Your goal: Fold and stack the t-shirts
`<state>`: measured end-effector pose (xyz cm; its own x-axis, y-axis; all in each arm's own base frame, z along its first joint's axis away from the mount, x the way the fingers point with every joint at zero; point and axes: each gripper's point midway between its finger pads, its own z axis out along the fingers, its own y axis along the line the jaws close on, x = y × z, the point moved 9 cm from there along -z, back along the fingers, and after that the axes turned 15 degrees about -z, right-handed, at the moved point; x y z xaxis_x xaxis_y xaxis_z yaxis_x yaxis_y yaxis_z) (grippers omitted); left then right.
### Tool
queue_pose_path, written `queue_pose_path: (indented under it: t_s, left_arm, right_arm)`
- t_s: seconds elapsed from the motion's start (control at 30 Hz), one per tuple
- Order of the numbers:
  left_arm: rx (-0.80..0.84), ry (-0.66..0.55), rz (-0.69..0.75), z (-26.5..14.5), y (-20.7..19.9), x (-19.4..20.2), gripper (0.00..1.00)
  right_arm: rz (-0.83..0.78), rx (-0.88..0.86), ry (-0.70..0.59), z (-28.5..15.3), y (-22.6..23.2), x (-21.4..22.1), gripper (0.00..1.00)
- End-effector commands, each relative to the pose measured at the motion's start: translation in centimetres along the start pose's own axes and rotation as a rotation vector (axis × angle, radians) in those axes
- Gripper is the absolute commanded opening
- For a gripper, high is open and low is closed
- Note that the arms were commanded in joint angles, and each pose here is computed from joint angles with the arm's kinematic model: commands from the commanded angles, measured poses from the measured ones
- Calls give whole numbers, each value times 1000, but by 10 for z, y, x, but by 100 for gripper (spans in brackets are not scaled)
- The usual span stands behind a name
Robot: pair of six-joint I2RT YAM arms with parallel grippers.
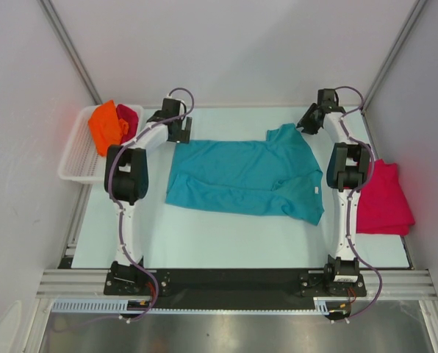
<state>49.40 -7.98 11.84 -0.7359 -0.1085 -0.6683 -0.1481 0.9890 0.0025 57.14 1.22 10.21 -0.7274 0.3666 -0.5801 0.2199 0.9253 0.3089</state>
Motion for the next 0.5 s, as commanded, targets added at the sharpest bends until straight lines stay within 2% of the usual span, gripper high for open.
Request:
queue_pose_path:
  t_s: [0.0, 0.47]
  left_arm:
    - [19, -56, -26, -6, -3, -25, 99]
    - [54, -39, -37, 2, -11, -29, 99]
  right_arm:
    - [-21, -47, -39, -10, 21, -11, 37]
    - [-43, -58, -83, -24, 33, -23, 36]
